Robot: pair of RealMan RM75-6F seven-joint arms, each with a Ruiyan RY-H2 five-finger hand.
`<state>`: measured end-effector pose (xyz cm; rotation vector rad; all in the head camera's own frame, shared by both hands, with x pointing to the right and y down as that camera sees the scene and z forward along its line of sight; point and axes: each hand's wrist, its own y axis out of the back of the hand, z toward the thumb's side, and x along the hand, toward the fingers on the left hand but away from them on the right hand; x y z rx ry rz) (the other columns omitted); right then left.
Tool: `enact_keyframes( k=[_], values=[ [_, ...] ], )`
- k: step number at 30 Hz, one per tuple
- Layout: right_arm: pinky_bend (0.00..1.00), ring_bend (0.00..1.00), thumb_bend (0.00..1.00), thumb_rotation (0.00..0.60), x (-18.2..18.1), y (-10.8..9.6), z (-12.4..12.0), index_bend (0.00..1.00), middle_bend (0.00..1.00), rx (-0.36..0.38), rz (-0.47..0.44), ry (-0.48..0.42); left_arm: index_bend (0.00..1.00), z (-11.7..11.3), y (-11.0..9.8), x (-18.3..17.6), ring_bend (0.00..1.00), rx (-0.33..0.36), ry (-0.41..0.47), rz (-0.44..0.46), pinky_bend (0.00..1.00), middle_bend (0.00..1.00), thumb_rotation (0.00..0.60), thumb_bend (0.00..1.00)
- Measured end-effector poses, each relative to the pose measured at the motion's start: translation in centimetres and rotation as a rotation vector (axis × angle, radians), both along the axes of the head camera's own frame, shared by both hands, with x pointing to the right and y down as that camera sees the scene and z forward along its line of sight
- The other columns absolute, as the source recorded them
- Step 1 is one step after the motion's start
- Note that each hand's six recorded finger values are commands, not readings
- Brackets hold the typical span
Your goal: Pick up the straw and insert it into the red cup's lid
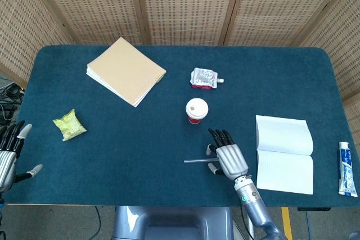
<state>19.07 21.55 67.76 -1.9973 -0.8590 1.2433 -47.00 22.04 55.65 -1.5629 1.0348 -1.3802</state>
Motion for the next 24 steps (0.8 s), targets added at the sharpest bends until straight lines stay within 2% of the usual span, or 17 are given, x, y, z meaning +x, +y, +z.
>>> enact_keyframes(
  k=[9, 24],
  values=[
    [0.00, 0.00, 0.49, 0.600, -1.3, 0.4, 2.6, 0.51, 0.12, -0.049, 0.008, -0.008, 0.00, 0.1, -0.1, -0.2, 0.00, -0.003, 0.002, -0.008, 0.00, 0.00, 0.600, 0.05],
    [0.00, 0.00, 0.49, 0.600, -2.2, 0.5, 4.0, 0.54, 0.13, -0.083, 0.011, -0.026, 0.00, 0.7, -0.1, 0.0, 0.00, -0.020, -0.005, -0.002, 0.00, 0.00, 0.600, 0.05]
  ],
)
